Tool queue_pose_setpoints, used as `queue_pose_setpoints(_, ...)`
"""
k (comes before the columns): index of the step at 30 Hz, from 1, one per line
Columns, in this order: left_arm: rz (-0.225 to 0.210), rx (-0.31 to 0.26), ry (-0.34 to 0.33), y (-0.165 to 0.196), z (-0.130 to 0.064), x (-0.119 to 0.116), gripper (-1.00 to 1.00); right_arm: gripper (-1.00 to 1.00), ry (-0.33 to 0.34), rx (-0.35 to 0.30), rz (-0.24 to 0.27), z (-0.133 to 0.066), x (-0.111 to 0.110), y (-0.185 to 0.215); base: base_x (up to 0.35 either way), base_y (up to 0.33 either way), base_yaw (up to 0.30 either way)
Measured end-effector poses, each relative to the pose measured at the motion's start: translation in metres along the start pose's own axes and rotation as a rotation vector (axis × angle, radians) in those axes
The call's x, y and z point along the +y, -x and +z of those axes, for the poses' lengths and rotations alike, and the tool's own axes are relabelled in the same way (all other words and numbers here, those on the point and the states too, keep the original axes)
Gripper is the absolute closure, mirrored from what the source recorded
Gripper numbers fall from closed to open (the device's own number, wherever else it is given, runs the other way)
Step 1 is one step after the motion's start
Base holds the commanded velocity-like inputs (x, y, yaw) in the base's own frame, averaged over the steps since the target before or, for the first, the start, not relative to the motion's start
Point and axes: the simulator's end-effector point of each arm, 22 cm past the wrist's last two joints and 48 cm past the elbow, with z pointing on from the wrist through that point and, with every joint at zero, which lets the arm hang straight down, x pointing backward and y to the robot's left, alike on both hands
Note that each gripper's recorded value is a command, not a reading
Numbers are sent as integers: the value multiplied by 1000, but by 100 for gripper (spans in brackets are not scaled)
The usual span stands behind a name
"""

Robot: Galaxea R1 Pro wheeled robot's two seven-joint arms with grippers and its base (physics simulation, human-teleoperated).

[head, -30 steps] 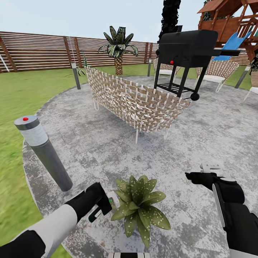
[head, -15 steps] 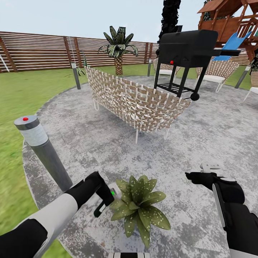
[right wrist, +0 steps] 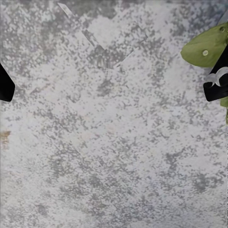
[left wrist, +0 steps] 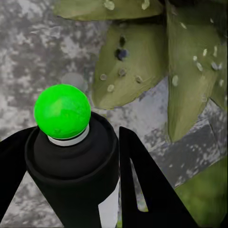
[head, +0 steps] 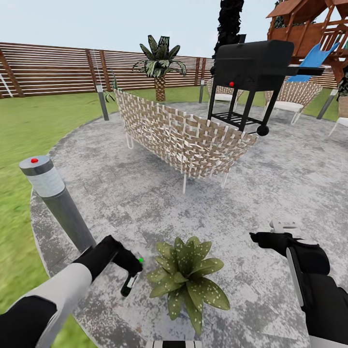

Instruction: Pick up the pesticide atomizer in the garden and spray insectifuge to fully cover both potted plants in the garden.

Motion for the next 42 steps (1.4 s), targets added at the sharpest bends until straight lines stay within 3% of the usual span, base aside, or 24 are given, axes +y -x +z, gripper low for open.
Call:
queue_pose_setpoints(2, -73, -99, 1, 18, -14, 15, 100, -100, 2, 0, 1, 0, 1, 0, 0, 0, 0)
queue_pose_setpoints(5, -92, -141, 6, 39, -26, 21, 100, -100, 1, 0, 2, 0, 1, 0, 0, 0, 0)
queue_pose_setpoints(8, -115, -109, 15, 54, -33, 21, 100, -100, 1, 0, 2, 0, 1, 0, 0, 0, 0)
queue_pose_setpoints(9, -107, -92, 20, 55, -32, 19, 100, -100, 1, 0, 2, 0, 1, 0, 0, 0, 0)
queue_pose_setpoints(12, -39, 63, 100, 60, -34, 15, 100, -100, -1, -1, 1, 0, 0, 0, 0, 0, 0)
queue_pose_setpoints(16, 2, 117, 144, 59, -37, 19, 100, -100, -2, -2, 0, 0, 0, 1, 0, 0, 0)
queue_pose_setpoints(20, 36, 87, 121, 68, -36, 14, 100, -100, 0, -1, 1, 0, 0, 1, 0, 0, 0)
queue_pose_setpoints(23, 65, 42, -10, 88, -46, -12, 100, -100, 0, -1, 1, 0, 0, 1, 0, 0, 0)
queue_pose_setpoints(27, 77, 12, -69, 113, -68, -20, 100, -100, -2, -2, 1, 0, 0, 1, 0, 0, 0)
queue_pose_setpoints(31, 9, -3, -49, 129, -91, -7, 100, -100, -4, -2, -1, 0, -1, 1, 0, 0, 0)
queue_pose_setpoints(35, -29, 10, -19, 127, -95, 3, 100, -100, -5, -2, -2, 0, -2, 1, 0, 0, 0)
queue_pose_setpoints(38, -79, 76, 2, 103, -83, 10, 100, -100, -5, -2, -2, 0, -2, 1, 0, 0, 0)
queue_pose_setpoints(41, -110, 155, 82, 69, -66, 27, 100, -100, -5, -1, -2, 0, -2, 1, 0, 0, 0)
queue_pose_setpoints(42, -120, 155, 82, 65, -64, 27, 100, -100, -5, -1, -2, 0, -2, 1, 0, 0, 0)
